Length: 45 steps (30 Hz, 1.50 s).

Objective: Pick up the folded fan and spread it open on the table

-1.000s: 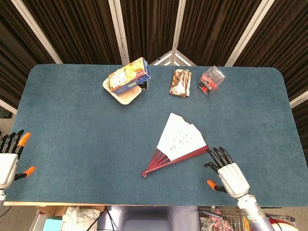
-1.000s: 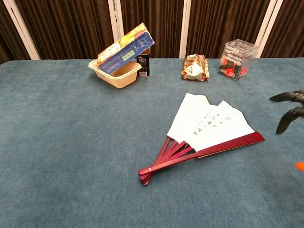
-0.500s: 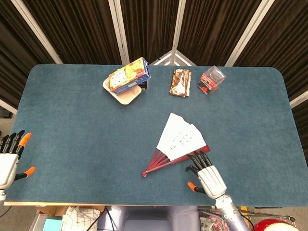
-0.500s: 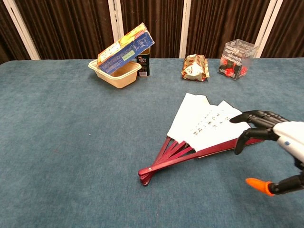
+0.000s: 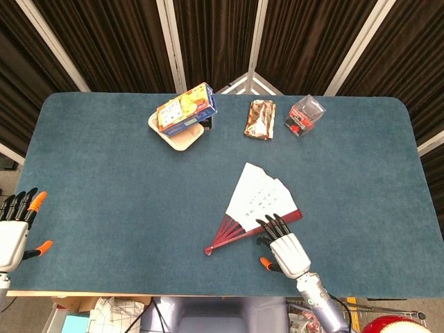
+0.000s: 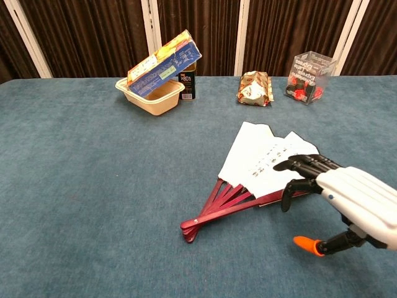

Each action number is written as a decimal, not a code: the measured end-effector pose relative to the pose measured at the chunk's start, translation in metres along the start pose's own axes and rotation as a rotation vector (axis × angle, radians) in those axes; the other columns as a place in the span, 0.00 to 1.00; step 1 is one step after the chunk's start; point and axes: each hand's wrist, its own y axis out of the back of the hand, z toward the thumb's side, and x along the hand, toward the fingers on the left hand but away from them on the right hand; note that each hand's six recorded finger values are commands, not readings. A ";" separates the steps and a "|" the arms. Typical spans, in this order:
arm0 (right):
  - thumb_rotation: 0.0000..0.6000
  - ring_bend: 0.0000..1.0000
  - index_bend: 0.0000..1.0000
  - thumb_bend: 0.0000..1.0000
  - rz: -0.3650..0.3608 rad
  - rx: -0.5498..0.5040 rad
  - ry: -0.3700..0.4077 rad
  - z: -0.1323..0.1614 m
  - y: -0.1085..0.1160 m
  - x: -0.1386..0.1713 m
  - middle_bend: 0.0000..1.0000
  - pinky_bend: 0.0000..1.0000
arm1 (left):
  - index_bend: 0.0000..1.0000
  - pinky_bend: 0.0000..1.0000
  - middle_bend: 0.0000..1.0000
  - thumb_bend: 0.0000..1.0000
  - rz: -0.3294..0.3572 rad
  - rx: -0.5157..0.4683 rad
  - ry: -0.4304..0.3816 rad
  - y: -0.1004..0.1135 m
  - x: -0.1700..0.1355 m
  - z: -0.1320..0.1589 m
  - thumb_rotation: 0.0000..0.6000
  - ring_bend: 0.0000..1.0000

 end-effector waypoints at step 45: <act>1.00 0.02 0.50 0.32 -0.029 0.009 0.036 0.027 -0.024 -0.053 0.16 0.00 | 0.00 0.00 0.00 0.00 -0.020 -0.023 0.018 -0.002 0.003 -0.001 1.00 0.00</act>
